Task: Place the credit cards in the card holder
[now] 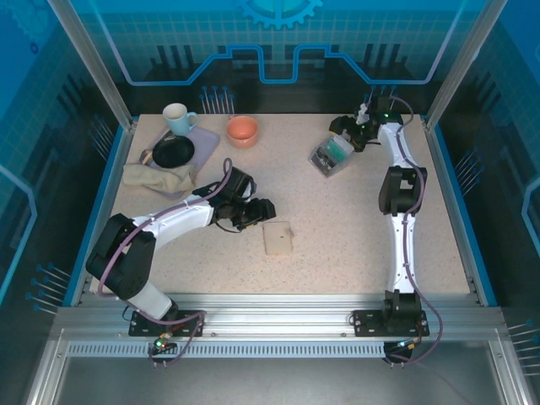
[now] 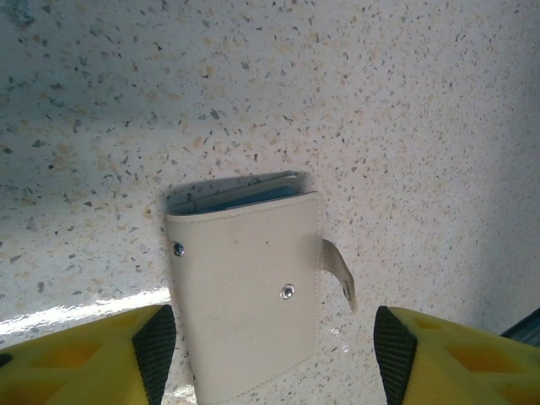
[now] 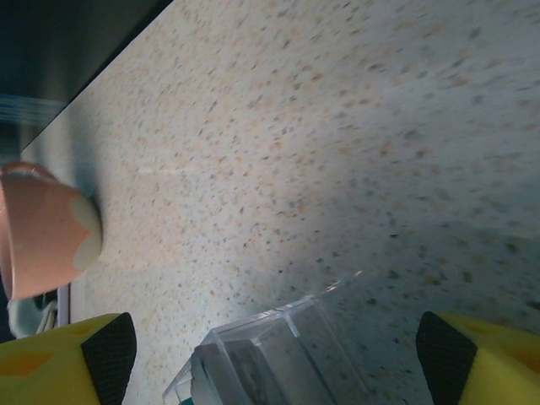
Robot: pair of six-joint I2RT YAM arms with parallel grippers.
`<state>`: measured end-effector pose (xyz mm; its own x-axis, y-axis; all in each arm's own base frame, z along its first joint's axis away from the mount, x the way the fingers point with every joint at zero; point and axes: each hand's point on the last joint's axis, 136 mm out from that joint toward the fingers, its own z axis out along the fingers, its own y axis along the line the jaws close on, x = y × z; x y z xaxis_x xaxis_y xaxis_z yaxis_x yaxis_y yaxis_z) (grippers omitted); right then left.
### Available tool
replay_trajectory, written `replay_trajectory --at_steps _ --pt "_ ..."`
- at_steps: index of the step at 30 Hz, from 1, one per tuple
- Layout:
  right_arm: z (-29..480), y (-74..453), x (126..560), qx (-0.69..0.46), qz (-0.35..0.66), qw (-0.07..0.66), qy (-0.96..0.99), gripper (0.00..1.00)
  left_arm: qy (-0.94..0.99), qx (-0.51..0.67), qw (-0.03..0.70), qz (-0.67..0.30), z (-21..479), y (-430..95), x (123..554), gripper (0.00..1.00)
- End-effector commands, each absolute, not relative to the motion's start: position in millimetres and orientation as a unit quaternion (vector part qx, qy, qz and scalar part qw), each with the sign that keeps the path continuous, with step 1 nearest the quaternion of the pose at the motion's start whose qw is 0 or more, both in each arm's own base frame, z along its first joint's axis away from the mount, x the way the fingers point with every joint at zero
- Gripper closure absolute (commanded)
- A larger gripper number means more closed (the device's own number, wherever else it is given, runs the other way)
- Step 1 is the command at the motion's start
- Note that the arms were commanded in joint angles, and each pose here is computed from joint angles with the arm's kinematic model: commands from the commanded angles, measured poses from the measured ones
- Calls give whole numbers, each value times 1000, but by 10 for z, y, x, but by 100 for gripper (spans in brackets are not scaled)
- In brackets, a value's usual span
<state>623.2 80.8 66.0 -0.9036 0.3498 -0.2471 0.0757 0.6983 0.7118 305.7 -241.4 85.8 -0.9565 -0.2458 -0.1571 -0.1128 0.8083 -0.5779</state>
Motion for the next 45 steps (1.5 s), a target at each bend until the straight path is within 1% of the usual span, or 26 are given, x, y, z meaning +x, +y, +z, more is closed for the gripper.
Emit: replay_trajectory --at_steps 1,5,10,15,17,23,26,28,29,31,35,39,43,45 --pt "829 1072 6072 50 429 168 886 12 948 -92 115 -282 874 -2388 3089 33" --pt "862 1344 5795 -10 452 138 881 15 948 -95 115 -282 854 -2380 3101 33" --pt "911 1692 5377 -88 460 119 875 19 947 -99 118 -282 855 -2355 3099 33" --pt "897 1951 5051 -124 463 103 872 22 946 -112 121 -278 830 -2271 3075 33" --pt "885 2041 4946 -136 461 97 872 24 943 -125 122 -283 827 -2219 3111 33" --pt "825 2393 4547 -178 458 68 868 23 928 -187 109 -303 782 -1998 3372 31" --pt "799 2511 4422 -191 451 60 870 22 916 -212 101 -324 753 -1954 3636 36" --pt "791 2542 4411 -186 448 61 872 22 918 -221 86 -318 702 -1957 3826 44" --pt "758 2548 4428 -178 447 62 874 21 921 -221 81 -311 685 -1974 3920 49" --pt "896 2550 4480 -171 445 81 875 20 924 -219 69 -306 644 -2032 4074 55" --pt "938 2499 4649 -138 420 106 891 18 924 -226 54 -302 542 -2122 4329 62" --pt "900 2456 4798 -95 406 115 902 17 924 -239 42 -295 422 -2142 4415 67" --pt "893 2583 4809 -93 418 110 897 17 919 -234 23 -317 357 -2288 4390 73" --pt "884 2640 4798 -88 429 101 893 18 918 -227 14 -324 340 -2370 4341 74"
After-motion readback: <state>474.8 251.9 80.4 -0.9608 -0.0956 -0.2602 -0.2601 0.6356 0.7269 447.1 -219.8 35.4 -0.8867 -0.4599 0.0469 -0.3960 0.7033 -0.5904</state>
